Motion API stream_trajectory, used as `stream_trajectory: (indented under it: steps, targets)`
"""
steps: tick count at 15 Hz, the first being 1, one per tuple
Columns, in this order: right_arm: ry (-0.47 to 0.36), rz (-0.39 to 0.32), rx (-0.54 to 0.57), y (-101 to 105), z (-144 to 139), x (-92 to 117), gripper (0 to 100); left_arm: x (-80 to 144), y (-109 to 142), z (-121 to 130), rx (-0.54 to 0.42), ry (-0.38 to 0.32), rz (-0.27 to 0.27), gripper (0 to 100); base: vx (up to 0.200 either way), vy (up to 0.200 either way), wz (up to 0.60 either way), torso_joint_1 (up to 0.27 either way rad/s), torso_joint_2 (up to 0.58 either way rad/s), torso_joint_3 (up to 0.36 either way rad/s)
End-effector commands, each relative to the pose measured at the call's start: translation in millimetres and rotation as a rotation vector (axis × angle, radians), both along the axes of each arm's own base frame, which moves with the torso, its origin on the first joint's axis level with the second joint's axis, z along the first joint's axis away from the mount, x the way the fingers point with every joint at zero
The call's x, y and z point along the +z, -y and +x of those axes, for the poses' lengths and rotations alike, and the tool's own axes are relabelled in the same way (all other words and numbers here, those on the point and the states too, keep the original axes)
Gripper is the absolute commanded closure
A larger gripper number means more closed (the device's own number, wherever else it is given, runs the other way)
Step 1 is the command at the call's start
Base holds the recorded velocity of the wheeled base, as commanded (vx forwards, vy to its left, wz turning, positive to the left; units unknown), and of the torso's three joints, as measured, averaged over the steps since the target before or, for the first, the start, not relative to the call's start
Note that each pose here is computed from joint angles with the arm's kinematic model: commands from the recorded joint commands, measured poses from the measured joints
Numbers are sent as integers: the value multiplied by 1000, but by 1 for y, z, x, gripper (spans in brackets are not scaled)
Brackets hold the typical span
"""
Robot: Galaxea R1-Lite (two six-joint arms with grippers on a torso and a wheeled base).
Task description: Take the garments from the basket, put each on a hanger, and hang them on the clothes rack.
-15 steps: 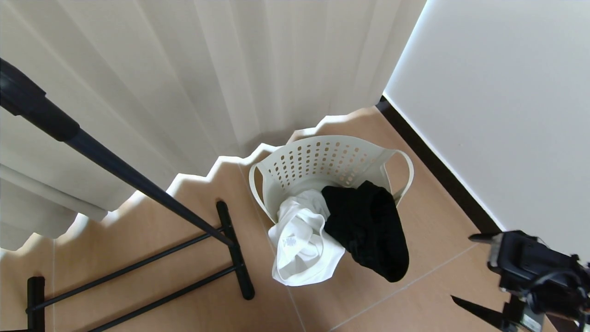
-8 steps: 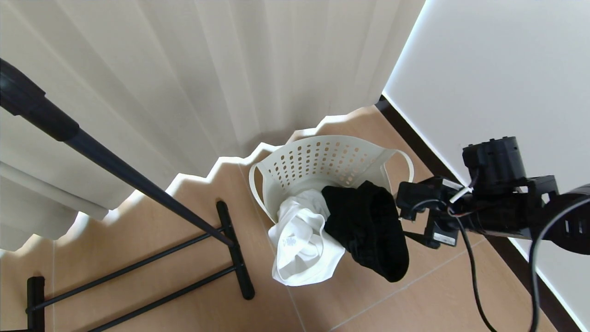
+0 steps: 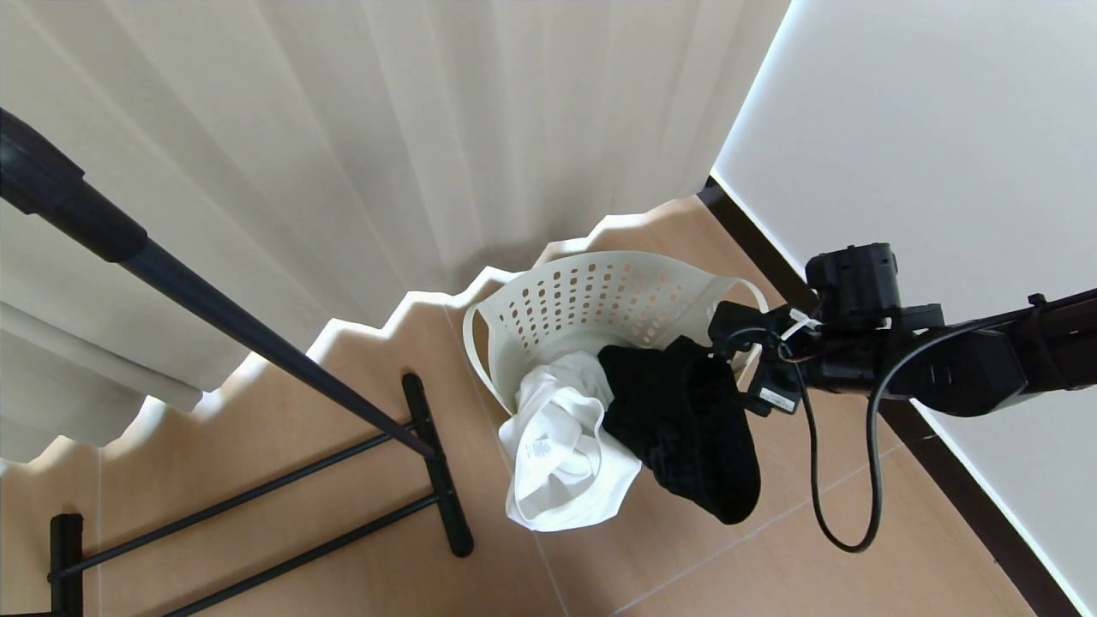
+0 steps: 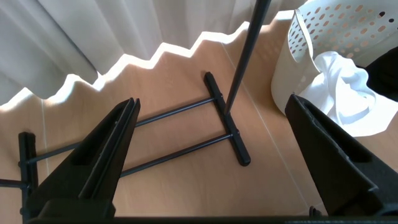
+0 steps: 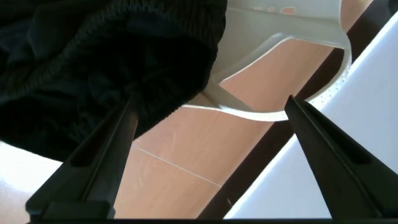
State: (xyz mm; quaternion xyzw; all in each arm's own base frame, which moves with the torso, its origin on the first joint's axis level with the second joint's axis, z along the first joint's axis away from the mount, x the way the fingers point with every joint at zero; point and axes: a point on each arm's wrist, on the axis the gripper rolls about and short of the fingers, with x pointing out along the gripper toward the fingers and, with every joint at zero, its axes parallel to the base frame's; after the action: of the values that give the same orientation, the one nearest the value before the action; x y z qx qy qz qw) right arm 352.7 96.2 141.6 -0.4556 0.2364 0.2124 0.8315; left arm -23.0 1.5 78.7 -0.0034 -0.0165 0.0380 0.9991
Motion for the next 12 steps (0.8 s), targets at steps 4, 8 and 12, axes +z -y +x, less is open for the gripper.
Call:
stream_trajectory:
  steps: [4,8,12]
  targets:
    - [-12,50,-33,-8,25,-16,0,0,0,0,2,0,-2,0,0,0,0,0,0,0]
    - [67,97,-43,-14,46,-28,0,0,0,0,0,0,-2,0,0,0,0,0,0,0]
    - [80,132,-62,-17,55,-32,0,0,0,0,1,-1,0,0,0,0,0,0,0,0]
